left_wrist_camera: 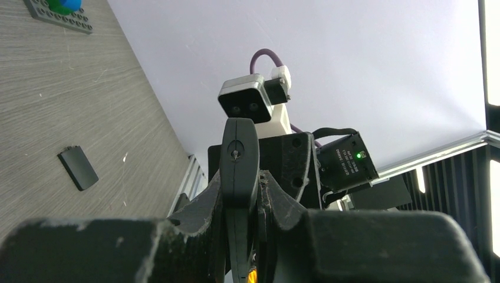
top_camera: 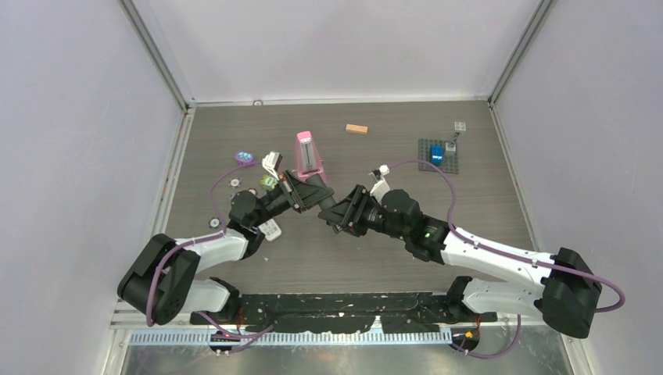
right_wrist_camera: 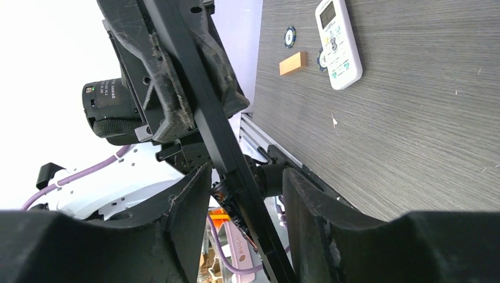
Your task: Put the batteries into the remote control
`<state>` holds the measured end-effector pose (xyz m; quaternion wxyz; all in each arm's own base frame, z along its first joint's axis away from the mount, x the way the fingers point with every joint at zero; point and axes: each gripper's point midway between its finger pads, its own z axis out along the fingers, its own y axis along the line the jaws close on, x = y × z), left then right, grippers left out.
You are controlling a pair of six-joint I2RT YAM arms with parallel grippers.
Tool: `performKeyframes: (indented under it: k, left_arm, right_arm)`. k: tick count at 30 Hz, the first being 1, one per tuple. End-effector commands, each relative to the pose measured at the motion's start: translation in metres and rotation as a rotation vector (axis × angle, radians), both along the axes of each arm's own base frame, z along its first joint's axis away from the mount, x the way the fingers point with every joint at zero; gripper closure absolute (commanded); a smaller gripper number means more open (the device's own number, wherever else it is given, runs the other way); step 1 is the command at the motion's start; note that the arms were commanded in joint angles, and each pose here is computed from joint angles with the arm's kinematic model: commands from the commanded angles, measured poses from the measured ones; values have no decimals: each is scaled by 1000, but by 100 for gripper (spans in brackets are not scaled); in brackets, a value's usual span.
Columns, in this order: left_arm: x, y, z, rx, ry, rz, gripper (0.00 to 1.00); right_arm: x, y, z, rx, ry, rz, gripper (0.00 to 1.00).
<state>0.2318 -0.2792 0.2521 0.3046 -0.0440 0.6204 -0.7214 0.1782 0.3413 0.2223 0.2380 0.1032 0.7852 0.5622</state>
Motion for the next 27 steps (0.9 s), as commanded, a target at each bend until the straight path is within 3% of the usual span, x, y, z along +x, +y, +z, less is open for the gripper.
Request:
performKeyframes:
  k: [1, 13, 14, 16, 17, 19, 23, 27]
  left_arm:
    - [-2, 1, 18, -38, -75, 1, 100]
    - [-2, 2, 22, -52, -70, 5, 100]
    - [-2, 2, 22, -52, -69, 4, 100]
    - [-2, 2, 21, -51, -69, 6, 100]
    - [-1, 2, 21, -49, -68, 7, 100]
    - [-3, 2, 19, -46, -67, 6, 100]
    - [-5, 4, 17, -41, -67, 6, 100]
    - [-7, 5, 20, -48, -78, 6, 100]
  right_arm:
    - [-1, 2, 13, 84, -6, 11, 49]
    - [-6, 2, 7, 102, -4, 31, 69]
    - [-5, 3, 9, 103, -12, 34, 67]
    - [-5, 4, 13, 107, -25, 38, 53]
    - [-5, 3, 18, 114, -40, 38, 39]
    - [-3, 1, 27, 121, -76, 31, 26]
    - [-2, -6, 41, 109, -130, 22, 17]
    - [-4, -15, 43, 90, -149, 18, 18]
